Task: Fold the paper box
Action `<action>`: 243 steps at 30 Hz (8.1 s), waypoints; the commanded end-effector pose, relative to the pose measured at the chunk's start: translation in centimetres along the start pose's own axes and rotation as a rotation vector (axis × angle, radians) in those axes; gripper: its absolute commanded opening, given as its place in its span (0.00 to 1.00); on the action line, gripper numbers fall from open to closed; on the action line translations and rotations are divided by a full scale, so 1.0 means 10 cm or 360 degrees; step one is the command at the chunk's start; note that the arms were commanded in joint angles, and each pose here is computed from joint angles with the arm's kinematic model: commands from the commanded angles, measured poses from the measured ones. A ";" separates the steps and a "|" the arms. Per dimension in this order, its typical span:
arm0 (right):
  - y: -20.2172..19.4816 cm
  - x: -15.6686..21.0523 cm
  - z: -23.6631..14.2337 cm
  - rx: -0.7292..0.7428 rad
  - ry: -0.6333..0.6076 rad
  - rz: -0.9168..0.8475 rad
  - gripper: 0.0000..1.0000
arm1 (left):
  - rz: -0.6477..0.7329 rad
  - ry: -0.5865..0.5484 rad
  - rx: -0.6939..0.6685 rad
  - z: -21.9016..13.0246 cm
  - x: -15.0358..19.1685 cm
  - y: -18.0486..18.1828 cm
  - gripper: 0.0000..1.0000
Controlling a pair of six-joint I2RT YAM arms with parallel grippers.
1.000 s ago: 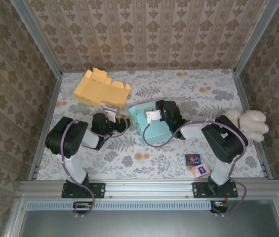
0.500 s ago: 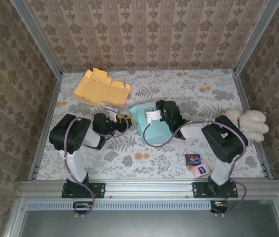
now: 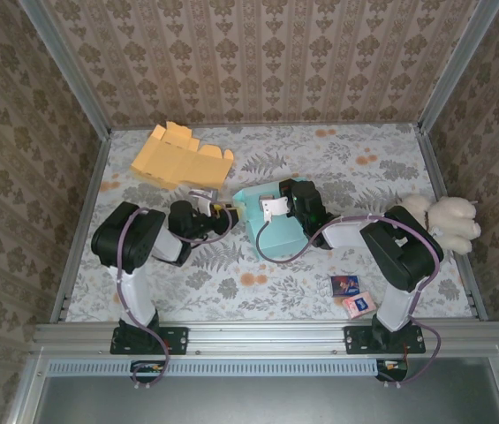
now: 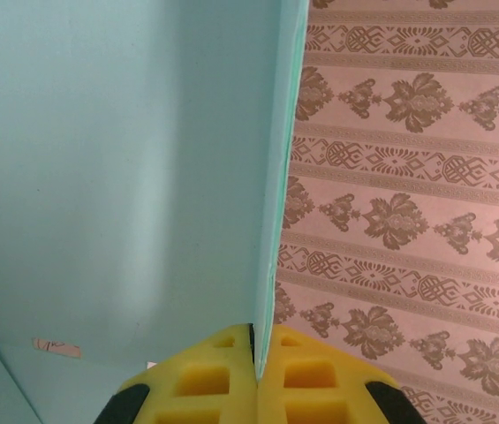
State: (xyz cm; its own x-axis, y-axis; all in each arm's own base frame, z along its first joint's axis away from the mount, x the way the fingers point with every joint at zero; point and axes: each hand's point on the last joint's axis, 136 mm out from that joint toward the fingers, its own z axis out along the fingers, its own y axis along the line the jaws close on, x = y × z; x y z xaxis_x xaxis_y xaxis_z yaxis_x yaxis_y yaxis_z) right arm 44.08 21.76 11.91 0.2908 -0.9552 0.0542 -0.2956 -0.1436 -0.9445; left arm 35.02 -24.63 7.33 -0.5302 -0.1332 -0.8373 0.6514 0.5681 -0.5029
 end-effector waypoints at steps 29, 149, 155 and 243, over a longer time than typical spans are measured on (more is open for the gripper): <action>0.25 -0.10 0.00 -0.0098 -0.0029 -0.0056 0.00 | 0.0036 -0.0164 -0.0029 0.23 -0.28 -0.28 0.35; 0.65 -0.69 -0.11 -0.0033 0.0034 0.0271 0.08 | 0.0410 -0.0280 -0.0856 0.49 -0.34 -0.01 0.14; 0.63 -0.71 -0.11 -0.0054 0.0033 0.0315 0.09 | 0.0391 -0.0333 -0.0926 0.44 -0.40 0.04 0.01; -0.22 -0.70 -0.40 -0.0590 0.0196 0.3287 0.59 | 0.0362 -0.0417 -0.1004 0.05 -0.33 0.06 0.00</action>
State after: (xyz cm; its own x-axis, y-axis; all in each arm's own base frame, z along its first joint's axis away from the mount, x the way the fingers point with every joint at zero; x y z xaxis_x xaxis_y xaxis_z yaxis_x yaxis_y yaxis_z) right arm 39.31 26.14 14.98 -0.6321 0.1943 -0.7501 -0.1355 0.9254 0.3539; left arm 37.31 -23.45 8.60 -0.2522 -0.0866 -0.9638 0.2354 0.9606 -0.1479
